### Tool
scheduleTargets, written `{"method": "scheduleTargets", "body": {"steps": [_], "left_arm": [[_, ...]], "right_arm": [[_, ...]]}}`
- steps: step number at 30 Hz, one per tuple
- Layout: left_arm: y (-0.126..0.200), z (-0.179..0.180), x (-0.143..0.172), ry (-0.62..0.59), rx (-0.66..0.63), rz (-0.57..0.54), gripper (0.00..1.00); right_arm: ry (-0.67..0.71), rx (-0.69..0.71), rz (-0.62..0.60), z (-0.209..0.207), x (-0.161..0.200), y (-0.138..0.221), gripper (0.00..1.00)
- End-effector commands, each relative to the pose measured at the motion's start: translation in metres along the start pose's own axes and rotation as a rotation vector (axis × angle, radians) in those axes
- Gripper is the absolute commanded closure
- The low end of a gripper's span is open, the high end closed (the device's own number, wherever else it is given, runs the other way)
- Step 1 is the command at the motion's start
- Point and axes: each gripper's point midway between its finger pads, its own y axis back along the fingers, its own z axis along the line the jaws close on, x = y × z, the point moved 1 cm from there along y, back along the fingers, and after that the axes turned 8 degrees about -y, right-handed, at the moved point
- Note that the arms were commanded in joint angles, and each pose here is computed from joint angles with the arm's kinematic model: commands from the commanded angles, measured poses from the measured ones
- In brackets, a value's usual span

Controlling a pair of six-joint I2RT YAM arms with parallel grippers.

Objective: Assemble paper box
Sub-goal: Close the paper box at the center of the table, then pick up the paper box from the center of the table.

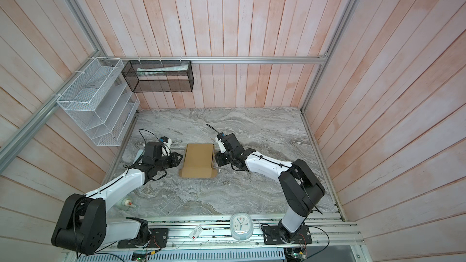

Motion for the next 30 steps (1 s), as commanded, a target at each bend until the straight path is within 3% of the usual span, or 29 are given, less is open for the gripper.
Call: {"method": "scheduleTargets", "body": {"steps": [1,30], "left_arm": [[-0.005,-0.009,-0.018,-0.045,0.054,-0.034,0.66],[-0.031,0.009,-0.004,-0.042,0.003,0.032,0.75]], "right_arm": [[-0.019,-0.02,-0.017,0.0,-0.002,0.004,0.77],[-0.063,-0.043,-0.031,-0.011,-0.002,0.005,0.78]]}}
